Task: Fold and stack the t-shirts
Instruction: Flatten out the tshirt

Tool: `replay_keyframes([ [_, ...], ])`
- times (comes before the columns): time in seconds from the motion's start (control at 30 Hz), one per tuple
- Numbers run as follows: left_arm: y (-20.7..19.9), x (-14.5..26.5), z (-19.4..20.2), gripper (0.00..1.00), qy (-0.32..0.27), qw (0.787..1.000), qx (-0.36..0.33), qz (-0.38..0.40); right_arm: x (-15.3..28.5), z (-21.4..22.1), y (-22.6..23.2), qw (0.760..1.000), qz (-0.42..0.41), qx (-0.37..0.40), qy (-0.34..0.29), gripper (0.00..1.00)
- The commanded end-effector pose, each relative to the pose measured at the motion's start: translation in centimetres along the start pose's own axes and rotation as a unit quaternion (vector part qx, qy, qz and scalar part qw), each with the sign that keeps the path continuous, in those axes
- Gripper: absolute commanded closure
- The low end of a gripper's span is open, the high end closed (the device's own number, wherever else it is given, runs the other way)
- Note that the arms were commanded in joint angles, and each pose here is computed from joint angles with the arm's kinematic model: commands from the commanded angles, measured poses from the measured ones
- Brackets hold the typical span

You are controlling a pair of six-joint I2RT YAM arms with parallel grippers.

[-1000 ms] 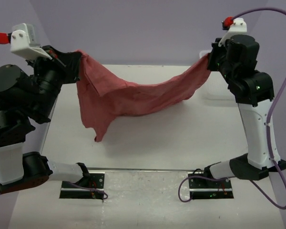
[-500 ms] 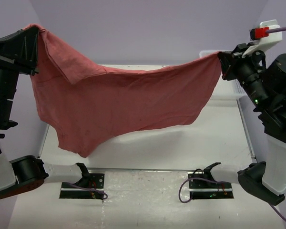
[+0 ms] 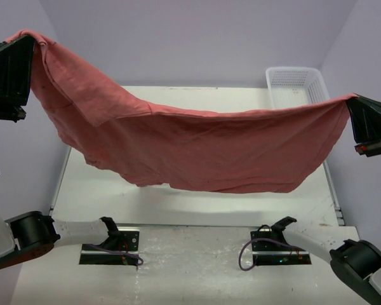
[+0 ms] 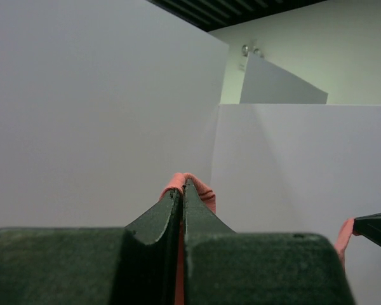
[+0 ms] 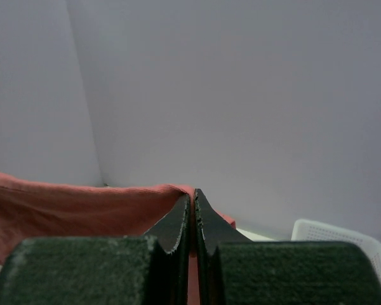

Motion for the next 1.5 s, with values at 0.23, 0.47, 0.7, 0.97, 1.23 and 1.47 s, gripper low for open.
replay_keyframes([
  [0.23, -2.1, -0.2, -4.0, 1.0, -0.089, 0.992, 0.035, 0.081, -0.4, -0.1, 1.4, 0.999, -0.054, -0.005, -0.002, 1.0],
  [0.47, -1.8, -1.3, -2.4, 1.0, -0.077, 0.995, 0.002, 0.062, -2.8, 1.3, 1.4, 0.999, -0.045, -0.003, 0.023, 1.0],
  [0.7, -1.4, -3.1, 0.1, 1.0, -0.046, 0.998, -0.022, 0.027, -4.7, 1.8, 1.0, 0.999, -0.025, 0.011, 0.03, 1.0],
  [0.97, -2.4, 0.1, -3.0, 1.0, -0.072, 0.992, 0.062, 0.085, -0.2, -0.4, 1.4, 0.999, -0.053, -0.01, -0.008, 1.0],
  [1.23, -2.9, 2.3, -5.2, 1.0, -0.096, 0.985, 0.083, 0.117, 3.4, -1.9, 2.1, 0.995, -0.088, -0.037, -0.034, 1.0],
  [1.47, -2.0, -2.9, 0.5, 1.0, -0.041, 0.998, 0.015, 0.045, -3.3, 1.3, 1.9, 0.998, -0.056, -0.02, 0.015, 1.0],
])
Point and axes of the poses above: each gripper's point midway between its finger pads, its own x axis back along the fingers, its own y axis along the line the jaws close on, z = x × y, the point moved 5 cm from there along x, back along the fingers, and after that the axes turned 3 degrees about -x, right-handed, at the moved point
